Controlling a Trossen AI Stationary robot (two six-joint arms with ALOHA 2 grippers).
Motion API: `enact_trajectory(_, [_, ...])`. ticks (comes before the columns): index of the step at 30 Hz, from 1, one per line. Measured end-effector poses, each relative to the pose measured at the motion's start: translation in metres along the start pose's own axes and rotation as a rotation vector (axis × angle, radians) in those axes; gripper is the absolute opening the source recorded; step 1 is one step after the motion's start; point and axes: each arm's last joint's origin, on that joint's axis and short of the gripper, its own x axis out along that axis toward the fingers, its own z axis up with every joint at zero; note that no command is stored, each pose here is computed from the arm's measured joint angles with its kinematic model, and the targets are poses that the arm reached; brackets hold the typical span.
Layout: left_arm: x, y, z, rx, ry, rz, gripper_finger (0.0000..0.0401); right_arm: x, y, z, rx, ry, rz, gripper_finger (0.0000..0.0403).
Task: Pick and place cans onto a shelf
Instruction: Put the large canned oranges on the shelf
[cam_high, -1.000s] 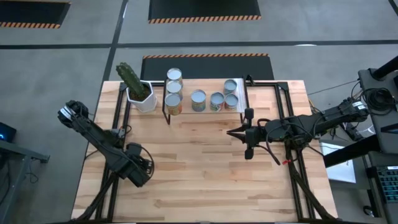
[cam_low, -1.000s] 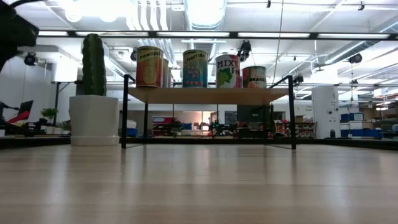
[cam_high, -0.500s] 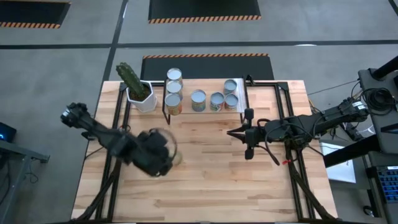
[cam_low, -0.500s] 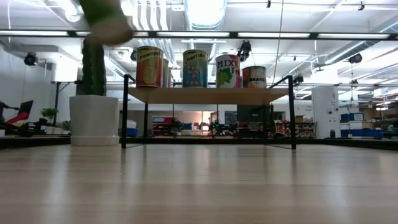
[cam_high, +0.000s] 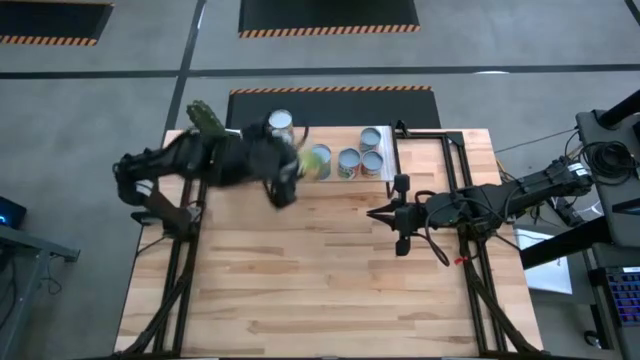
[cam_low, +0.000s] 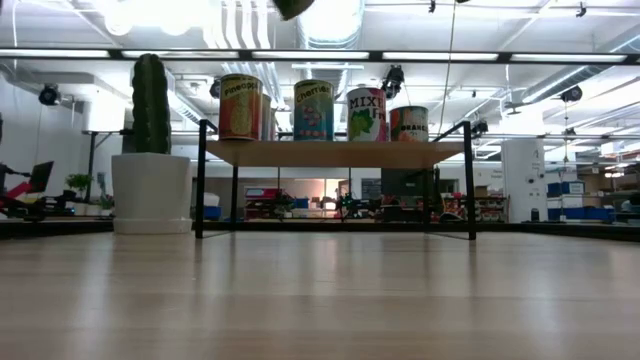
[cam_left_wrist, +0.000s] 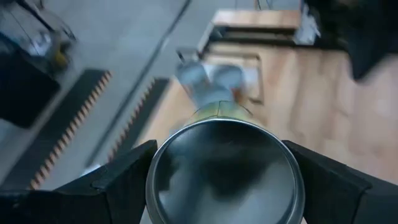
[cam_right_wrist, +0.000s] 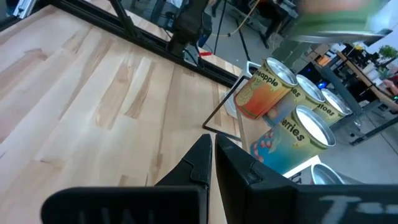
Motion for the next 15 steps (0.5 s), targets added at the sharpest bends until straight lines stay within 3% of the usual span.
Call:
enact_trajectory(7, [0.044,0.050,0.035,0.071,-0.028,0.015,0.0308,0.000,0.000,-0.001,0.019,0.010,0.003,0.0011])
enact_trajectory(11, [0.081,0.077,0.028,0.103,0.055,0.004,0.0308,0.000,0.001,-0.004,0.040,0.038,0.013,0.0011])
enact_trajectory(15, [0.114,0.107,0.021,0.052,0.136,0.052,0.0308,0.000,0.002,-0.005,0.070,0.048,0.015,0.0011])
